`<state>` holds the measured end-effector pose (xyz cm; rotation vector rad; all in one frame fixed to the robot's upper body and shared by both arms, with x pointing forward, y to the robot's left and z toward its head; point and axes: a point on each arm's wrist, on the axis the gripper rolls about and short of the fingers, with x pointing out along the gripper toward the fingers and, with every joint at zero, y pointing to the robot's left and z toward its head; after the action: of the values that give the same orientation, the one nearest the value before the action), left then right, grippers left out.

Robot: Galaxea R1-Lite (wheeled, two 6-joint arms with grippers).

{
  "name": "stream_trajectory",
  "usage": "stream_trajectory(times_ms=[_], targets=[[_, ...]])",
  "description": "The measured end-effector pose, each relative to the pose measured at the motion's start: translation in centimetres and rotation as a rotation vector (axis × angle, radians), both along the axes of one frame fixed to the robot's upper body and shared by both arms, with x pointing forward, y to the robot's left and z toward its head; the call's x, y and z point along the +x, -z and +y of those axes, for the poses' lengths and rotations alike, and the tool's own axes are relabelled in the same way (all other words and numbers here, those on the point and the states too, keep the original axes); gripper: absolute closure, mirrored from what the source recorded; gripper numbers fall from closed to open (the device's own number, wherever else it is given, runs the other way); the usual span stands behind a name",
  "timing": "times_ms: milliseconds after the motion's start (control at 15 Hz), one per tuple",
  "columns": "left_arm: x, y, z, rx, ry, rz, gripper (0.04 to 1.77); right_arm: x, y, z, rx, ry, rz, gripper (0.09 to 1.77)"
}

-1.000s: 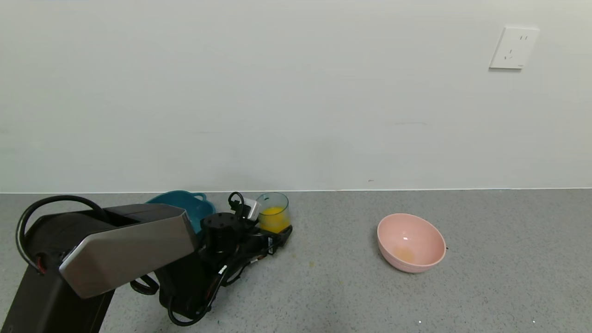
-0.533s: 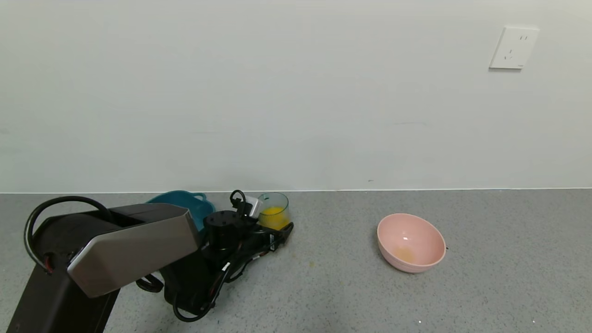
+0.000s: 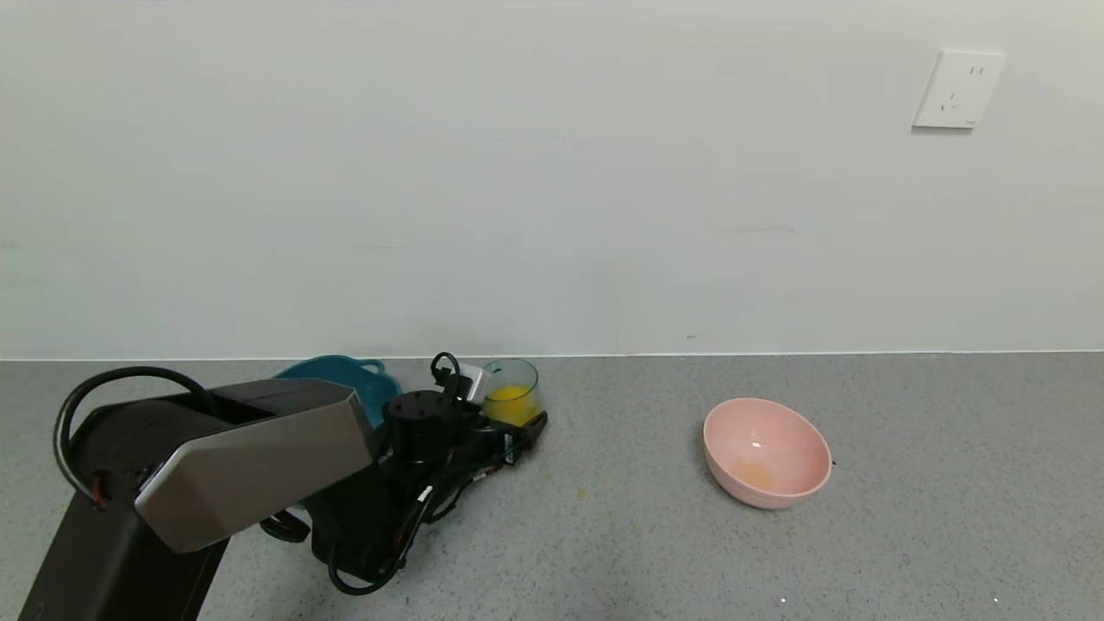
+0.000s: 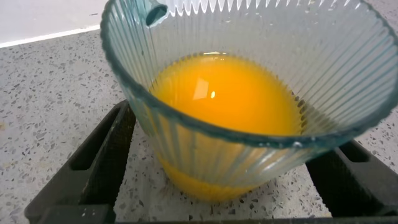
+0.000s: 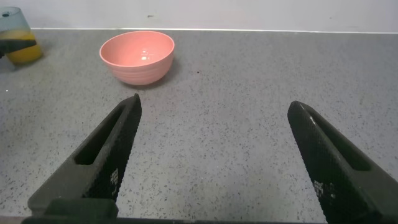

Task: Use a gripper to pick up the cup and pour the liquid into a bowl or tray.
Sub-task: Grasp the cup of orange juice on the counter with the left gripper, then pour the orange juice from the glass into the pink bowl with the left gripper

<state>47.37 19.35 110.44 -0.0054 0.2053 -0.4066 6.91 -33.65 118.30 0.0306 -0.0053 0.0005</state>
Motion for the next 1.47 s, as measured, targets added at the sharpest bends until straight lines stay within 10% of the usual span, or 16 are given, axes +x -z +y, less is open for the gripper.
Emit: stream_trajectory(times_ms=[333, 533, 1467], targets=[[0.14, 0.02, 0.00, 0.000, -0.007, -0.004, 0.09, 0.00, 0.00, 0.00, 0.000, 0.000, 0.000, 0.15], [0.22, 0.05, 0.02, 0.002, -0.011, -0.006, 0.48, 0.00, 0.00, 0.00, 0.000, 0.000, 0.000, 0.15], [0.06, -0.15, 0.06, 0.003, -0.014, -0.002, 0.52, 0.00, 0.00, 0.00, 0.000, 0.000, 0.000, 0.15]])
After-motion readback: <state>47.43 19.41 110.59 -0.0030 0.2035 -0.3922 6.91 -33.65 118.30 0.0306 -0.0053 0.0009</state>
